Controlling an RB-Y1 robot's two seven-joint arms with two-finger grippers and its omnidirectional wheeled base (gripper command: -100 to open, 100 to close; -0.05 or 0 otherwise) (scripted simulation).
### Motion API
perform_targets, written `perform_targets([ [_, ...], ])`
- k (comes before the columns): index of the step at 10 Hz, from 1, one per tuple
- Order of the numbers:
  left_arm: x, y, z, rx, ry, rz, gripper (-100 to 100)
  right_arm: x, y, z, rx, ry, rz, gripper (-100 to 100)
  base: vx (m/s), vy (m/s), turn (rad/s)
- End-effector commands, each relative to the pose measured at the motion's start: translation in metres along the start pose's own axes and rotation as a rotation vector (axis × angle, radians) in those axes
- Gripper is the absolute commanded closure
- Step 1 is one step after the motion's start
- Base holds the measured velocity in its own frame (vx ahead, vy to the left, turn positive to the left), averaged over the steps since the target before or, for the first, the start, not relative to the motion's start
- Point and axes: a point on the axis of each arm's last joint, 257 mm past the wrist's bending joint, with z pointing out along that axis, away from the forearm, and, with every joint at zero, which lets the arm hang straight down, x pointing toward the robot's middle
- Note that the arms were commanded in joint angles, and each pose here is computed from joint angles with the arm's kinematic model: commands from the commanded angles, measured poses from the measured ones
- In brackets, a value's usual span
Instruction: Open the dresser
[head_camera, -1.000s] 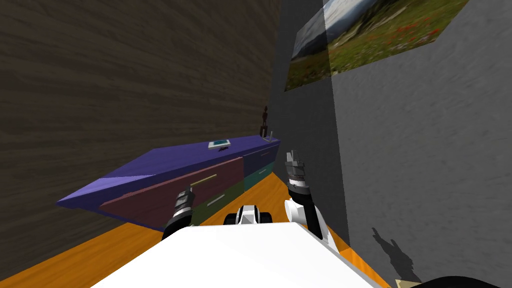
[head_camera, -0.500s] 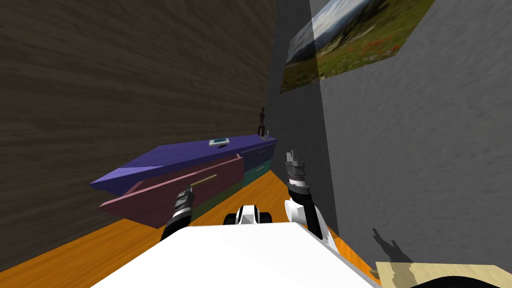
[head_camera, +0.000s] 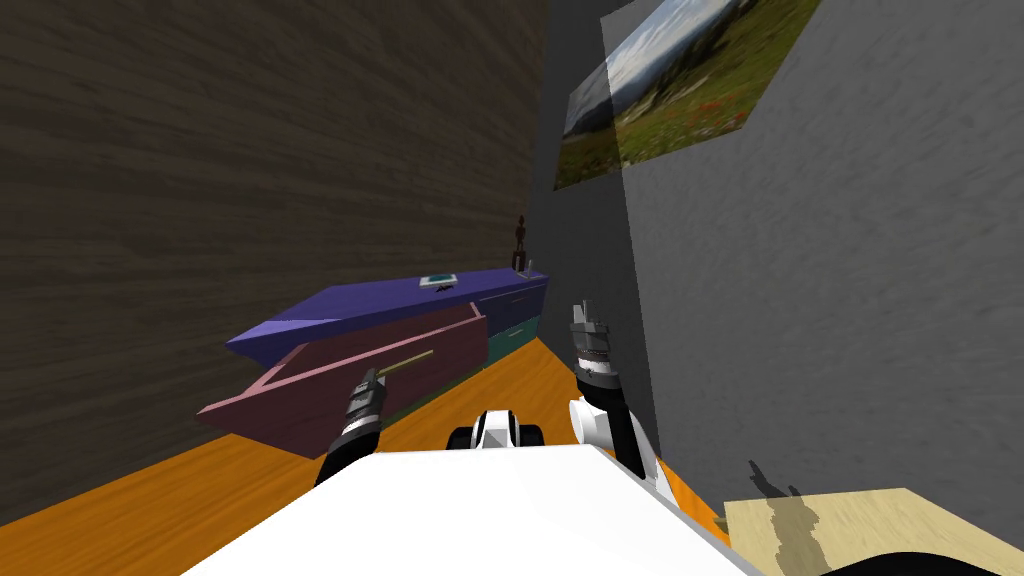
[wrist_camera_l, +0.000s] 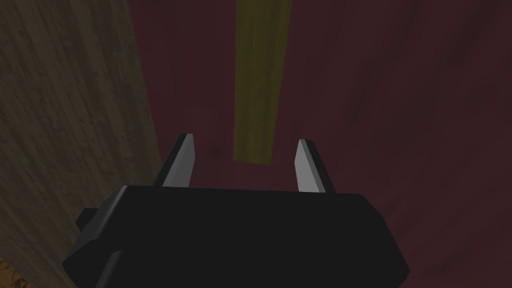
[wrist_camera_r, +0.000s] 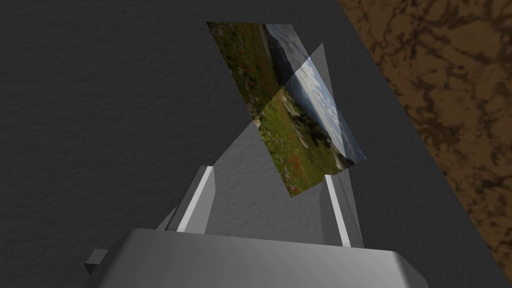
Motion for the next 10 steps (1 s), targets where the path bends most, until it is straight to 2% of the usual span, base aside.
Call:
perform_targets([
  [1,-0.005,-0.014,0.013,-0.002,0.001,0.002,-100,0.000,0.000,0.000,0.000,0.000,0.000,0,-0.014,-0.043,0.008],
  [7,-0.014,-0.048,0.036,0.001,0.007,0.006,-100,0.000,0.000,0.000,0.000,0.000,0.000,0,-0.017,-0.037,0.006],
  [8,-0.014,-0.041,0.033,-0.009,0.005,0.005,-100,0.000,0.000,0.000,0.000,0.000,0.000,0,-0.004,-0.012,0.005],
  [9,-0.014,-0.040,0.033,-0.014,0.005,0.005,0,0.000,0.000,0.000,0.000,0.000,0.000,0,0.000,0.000,0.000],
  [10,-0.014,-0.039,0.032,-0.017,0.004,0.005,0,0.000,0.000,0.000,0.000,0.000,0.000,0,0.000,0.000,0.000],
])
